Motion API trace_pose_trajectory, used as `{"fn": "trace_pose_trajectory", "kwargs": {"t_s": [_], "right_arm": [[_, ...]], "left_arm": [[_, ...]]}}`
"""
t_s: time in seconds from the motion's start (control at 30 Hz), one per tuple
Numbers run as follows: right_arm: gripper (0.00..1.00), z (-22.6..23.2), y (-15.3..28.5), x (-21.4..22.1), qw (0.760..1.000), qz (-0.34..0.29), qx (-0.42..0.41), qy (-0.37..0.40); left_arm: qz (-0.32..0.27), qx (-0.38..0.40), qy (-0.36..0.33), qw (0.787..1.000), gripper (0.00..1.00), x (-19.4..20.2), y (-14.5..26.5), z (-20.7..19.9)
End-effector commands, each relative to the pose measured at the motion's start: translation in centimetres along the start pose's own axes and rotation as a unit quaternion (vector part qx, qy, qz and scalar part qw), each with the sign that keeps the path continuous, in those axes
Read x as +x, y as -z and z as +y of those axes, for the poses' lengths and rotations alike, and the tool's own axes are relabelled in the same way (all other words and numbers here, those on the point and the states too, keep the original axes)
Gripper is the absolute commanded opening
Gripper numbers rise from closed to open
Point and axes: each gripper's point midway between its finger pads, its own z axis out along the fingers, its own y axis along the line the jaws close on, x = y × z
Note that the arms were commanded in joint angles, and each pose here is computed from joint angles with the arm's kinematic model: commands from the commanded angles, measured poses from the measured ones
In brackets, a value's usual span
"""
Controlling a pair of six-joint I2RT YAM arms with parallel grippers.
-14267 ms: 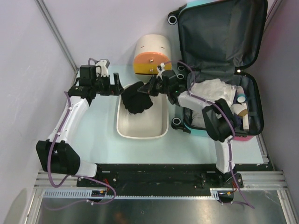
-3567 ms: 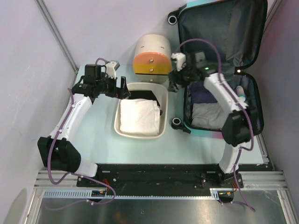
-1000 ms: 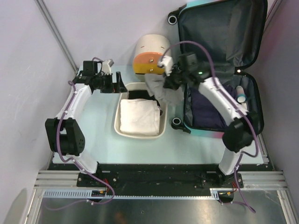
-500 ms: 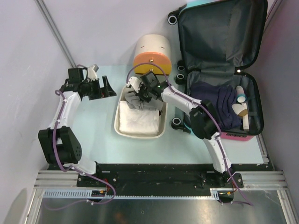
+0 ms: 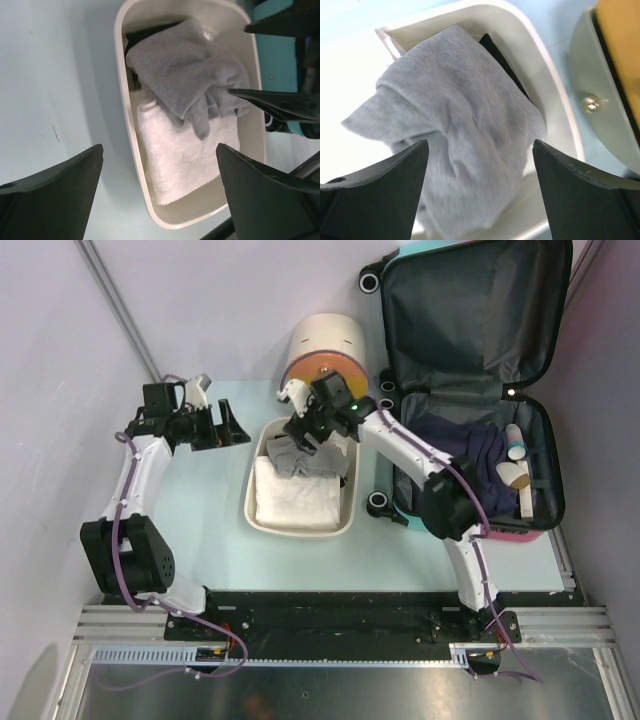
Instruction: Open, take out, and arrange the luggage
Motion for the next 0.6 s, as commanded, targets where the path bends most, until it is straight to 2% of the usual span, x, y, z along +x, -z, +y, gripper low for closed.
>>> {"fn": "trace_pose_trajectory", "kwargs": {"t_s": [0.0, 0.1, 0.13, 0.17, 0.2, 0.23, 0.3, 0.33, 0.37, 0.47, 0.57], "right_arm": [[0.90, -4.1, 12.5, -6.3, 0.994, -0.091, 0.031, -0.057], [0.91, -5.9, 17.2, -4.3, 0.991, -0.083, 0.042, -0.092], [0.92, -7.7, 17.8, -0.9, 0.990, -0.054, 0.055, -0.119], [0.92, -7.8, 20.2, 0.2, 0.989, -0.050, 0.060, -0.127], [0.91, -7.8, 20.8, 2.1, 0.991, -0.035, 0.049, -0.120], [0.91, -9.0, 21.8, 6.2, 0.987, -0.004, 0.059, -0.149], [0.90, -8.6, 24.2, 9.3, 0.987, 0.013, 0.050, -0.154], [0.89, -8.7, 24.8, 11.1, 0.985, 0.030, 0.055, -0.158], [0.89, -8.7, 25.1, 14.8, 0.979, 0.063, 0.062, -0.183], [0.86, -8.7, 26.1, 19.3, 0.969, 0.116, 0.081, -0.203], [0.80, -9.1, 25.5, 21.1, 0.945, 0.141, 0.116, -0.272]], "left_arm": [[-0.044, 0.038, -0.069, 0.996, 1.00, -3.7, 1.2, -2.9], [-0.047, 0.042, -0.090, 0.994, 1.00, -4.2, 1.0, -3.9], [-0.048, 0.043, -0.094, 0.993, 1.00, -4.3, 1.1, -4.2], [-0.047, 0.049, -0.113, 0.991, 1.00, -4.4, 0.9, -4.9], [-0.048, 0.053, -0.127, 0.989, 1.00, -4.4, 0.7, -5.3], [-0.048, 0.053, -0.137, 0.988, 1.00, -4.4, 0.7, -5.7], [-0.039, 0.066, -0.180, 0.981, 1.00, -3.8, -0.3, -7.9], [-0.035, 0.073, -0.193, 0.978, 1.00, -3.6, -0.6, -8.6], [-0.027, 0.087, -0.207, 0.974, 1.00, -3.1, -1.2, -9.9], [-0.012, 0.105, -0.227, 0.968, 1.00, -2.4, -2.6, -12.0], [-0.001, 0.114, -0.230, 0.966, 1.00, -1.9, -3.8, -13.4]]}}
